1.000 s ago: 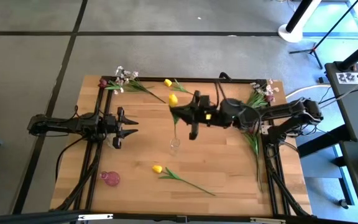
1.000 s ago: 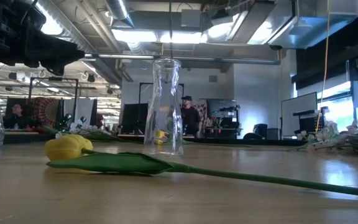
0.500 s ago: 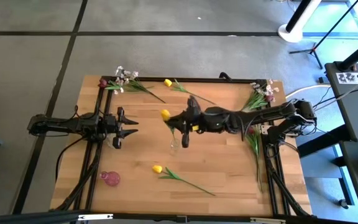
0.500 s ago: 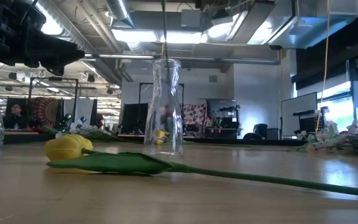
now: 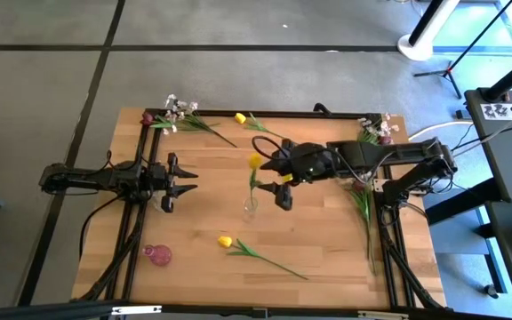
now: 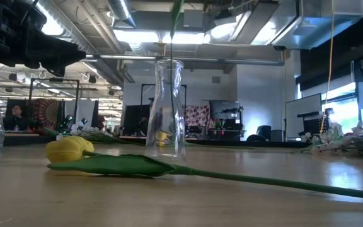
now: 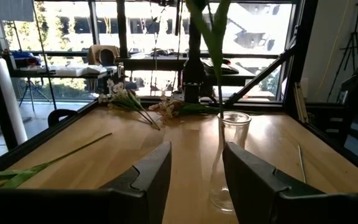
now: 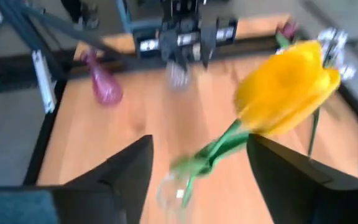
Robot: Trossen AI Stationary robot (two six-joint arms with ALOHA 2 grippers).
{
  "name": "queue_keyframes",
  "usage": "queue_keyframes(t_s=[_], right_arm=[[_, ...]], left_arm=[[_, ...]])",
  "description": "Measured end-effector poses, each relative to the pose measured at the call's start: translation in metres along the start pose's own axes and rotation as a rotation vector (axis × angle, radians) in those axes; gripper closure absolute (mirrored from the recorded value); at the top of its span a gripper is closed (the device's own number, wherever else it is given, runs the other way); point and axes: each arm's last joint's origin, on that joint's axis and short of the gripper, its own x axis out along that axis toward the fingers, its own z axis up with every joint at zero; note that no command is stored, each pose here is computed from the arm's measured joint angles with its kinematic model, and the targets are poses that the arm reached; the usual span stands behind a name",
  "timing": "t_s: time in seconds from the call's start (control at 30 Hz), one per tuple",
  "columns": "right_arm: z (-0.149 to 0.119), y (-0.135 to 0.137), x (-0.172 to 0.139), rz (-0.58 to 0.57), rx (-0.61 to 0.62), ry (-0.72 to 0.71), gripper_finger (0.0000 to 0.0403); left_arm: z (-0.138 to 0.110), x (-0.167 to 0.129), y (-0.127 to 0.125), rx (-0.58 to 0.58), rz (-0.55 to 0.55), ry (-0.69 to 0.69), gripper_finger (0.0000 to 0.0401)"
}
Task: Sort flowers into vase by color
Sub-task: Put the bottom right yellow flower into the right transparent vase, then put the top yellow flower into the right transparent vase
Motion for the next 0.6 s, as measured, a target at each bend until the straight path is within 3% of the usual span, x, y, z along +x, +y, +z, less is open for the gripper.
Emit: queue_keyframes(t_s=[0.2,0.3,0.4,0.5,0.6], right_arm=[[-0.008,0.0,-0.002,0.047,0.036,0.112,0.0106],[-0.011,-0.003,-0.004,0.024,0.045,0.149,0.0105],[-0.002,-0.017,-0.021,-0.055,0.093,0.064,0.0105],[0.005,-0.044,-0.042,-0.177,0.136,0.019,0.0104],[-0.002,-0.083,-0.044,-0.294,0.19,0.109,0.0104]], left_arm=[[0.0,0.0,0.0,-0.01,-0.001,-0.002,0.0258],[0.004,0.0,-0.001,-0.177,-0.026,-0.041,0.0258],[0.013,-0.001,-0.001,-0.382,-0.047,-0.131,0.0258],[0.022,-0.003,-0.001,-0.539,-0.083,-0.219,0.0258],[0.028,-0.004,-0.001,-0.609,-0.11,-0.28,0.0258]])
